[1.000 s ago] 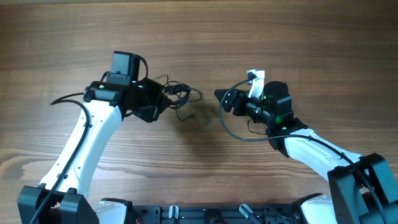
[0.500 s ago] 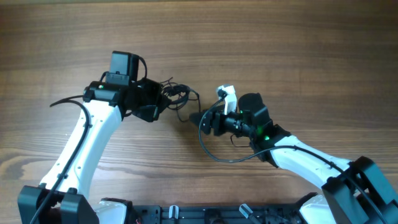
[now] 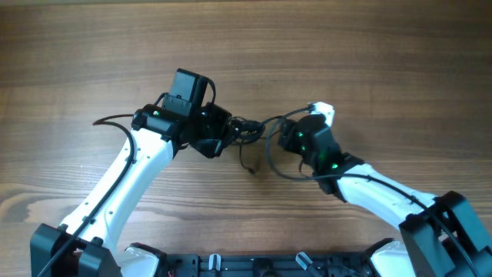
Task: Untangle cables
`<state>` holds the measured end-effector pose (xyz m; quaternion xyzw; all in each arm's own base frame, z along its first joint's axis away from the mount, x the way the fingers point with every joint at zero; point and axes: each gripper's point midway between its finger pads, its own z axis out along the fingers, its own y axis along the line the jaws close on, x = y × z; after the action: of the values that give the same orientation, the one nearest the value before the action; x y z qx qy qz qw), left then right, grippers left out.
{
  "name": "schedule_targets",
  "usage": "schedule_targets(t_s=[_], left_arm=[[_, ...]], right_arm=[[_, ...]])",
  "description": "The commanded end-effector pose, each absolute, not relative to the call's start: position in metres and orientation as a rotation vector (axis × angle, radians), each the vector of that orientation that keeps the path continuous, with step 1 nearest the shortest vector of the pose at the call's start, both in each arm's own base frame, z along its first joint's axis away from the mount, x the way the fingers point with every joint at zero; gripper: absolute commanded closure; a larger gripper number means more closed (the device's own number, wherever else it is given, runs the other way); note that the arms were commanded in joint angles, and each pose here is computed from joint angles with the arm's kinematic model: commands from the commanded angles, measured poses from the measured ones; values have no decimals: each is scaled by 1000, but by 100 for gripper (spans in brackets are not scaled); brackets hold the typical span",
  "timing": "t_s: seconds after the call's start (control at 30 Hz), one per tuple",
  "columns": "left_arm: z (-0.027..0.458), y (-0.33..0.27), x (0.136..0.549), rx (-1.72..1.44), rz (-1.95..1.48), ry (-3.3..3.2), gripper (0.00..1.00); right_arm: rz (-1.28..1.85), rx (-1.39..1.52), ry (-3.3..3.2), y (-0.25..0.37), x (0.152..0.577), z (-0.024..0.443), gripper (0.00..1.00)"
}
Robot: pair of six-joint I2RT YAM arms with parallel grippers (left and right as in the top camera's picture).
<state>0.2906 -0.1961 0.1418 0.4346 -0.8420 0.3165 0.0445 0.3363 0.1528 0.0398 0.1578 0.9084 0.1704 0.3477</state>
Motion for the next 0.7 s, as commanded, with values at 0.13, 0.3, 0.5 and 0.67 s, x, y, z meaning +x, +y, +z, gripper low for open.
schedule_targets(t_s=[0.13,0.3,0.5,0.67], left_arm=[[155,-195,326,1266,1145,-2735,96],[164,-190,349,1278,1216,-2851,96],[165,-187,354,1074,1206,-3045,96],[165,-187,354,1236,1217,-2928,96]], right_arm=[[370,340,2432,101,331,49,34],[374,397,2422,79,325,66,25],[407,427,2347,65,324,93,18],[719,225,2316,104,312,124,13]])
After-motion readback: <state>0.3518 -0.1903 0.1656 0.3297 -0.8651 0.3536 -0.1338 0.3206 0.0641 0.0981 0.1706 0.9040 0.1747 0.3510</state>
